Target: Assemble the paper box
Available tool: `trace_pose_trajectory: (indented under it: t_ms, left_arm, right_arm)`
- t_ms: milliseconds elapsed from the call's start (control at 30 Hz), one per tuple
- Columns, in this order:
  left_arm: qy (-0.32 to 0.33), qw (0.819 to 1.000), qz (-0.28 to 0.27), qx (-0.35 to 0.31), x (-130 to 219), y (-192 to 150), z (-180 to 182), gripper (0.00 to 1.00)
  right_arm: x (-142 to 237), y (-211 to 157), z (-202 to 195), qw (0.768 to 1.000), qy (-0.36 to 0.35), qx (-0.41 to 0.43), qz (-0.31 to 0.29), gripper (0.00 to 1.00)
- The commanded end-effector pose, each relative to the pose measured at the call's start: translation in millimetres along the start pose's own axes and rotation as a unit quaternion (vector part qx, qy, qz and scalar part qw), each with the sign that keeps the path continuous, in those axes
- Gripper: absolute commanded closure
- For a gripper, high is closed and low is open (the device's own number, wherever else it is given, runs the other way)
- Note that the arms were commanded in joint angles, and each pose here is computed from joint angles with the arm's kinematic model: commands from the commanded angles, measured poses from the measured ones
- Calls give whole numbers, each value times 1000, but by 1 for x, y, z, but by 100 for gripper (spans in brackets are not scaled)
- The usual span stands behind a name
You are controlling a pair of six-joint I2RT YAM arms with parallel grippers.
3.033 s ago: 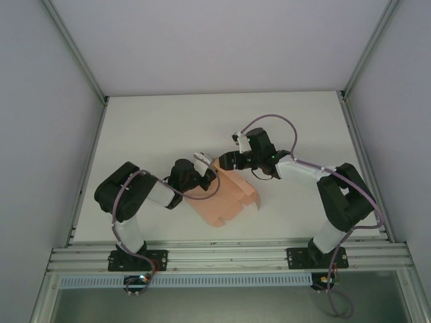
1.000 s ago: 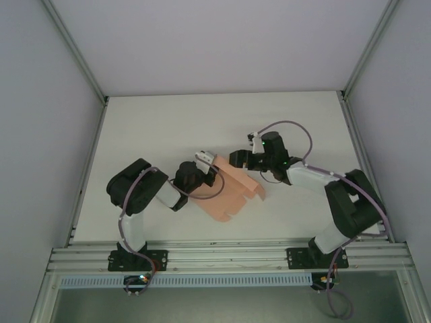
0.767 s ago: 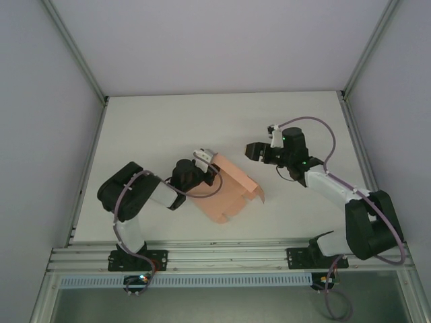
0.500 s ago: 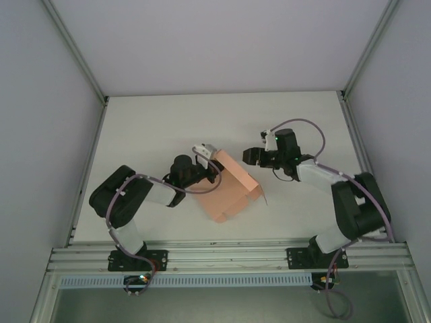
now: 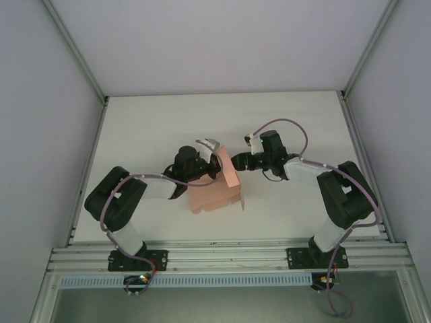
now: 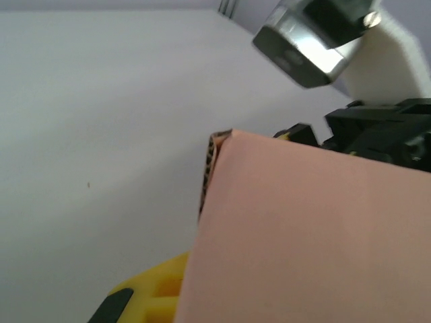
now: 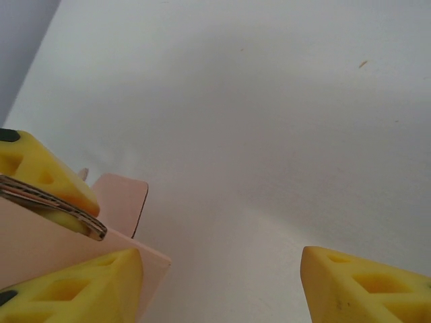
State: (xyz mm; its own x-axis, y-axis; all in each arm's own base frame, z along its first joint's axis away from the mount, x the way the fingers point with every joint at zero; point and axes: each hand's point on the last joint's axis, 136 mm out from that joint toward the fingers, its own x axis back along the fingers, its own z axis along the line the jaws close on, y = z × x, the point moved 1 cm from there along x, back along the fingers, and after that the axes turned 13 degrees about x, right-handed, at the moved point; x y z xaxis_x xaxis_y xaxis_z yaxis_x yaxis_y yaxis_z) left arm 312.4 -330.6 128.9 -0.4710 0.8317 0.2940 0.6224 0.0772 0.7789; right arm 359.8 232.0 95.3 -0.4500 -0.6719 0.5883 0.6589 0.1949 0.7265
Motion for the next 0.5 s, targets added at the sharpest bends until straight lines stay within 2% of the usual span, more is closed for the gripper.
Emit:
trace_pose_trajectory:
  t_ms: [0, 100, 167, 300, 400, 467]
  left_arm:
    - [76, 997, -27, 1, -11, 22, 7, 100]
    - [99, 995, -27, -7, -13, 22, 9, 100]
    - [98, 995, -22, -18, -12, 20, 8, 100]
    - [136, 989, -23, -43, -1, 13, 22, 100]
    - [190, 979, -21, -71, 8, 3, 43, 100]
    - [217, 972, -18, -87, 11, -3, 55, 100]
  right_arm:
    - [6, 15, 89, 985, 142, 98, -31, 35]
    - [3, 15, 88, 985, 138, 100, -38, 35]
    - [1, 14, 77, 990, 106, 90, -32, 35]
    - [15, 6, 26, 998, -19, 57, -13, 32]
    - [43, -4, -17, 993, -120, 13, -5, 25]
    - [62, -13, -34, 987, -161, 0, -3, 23]
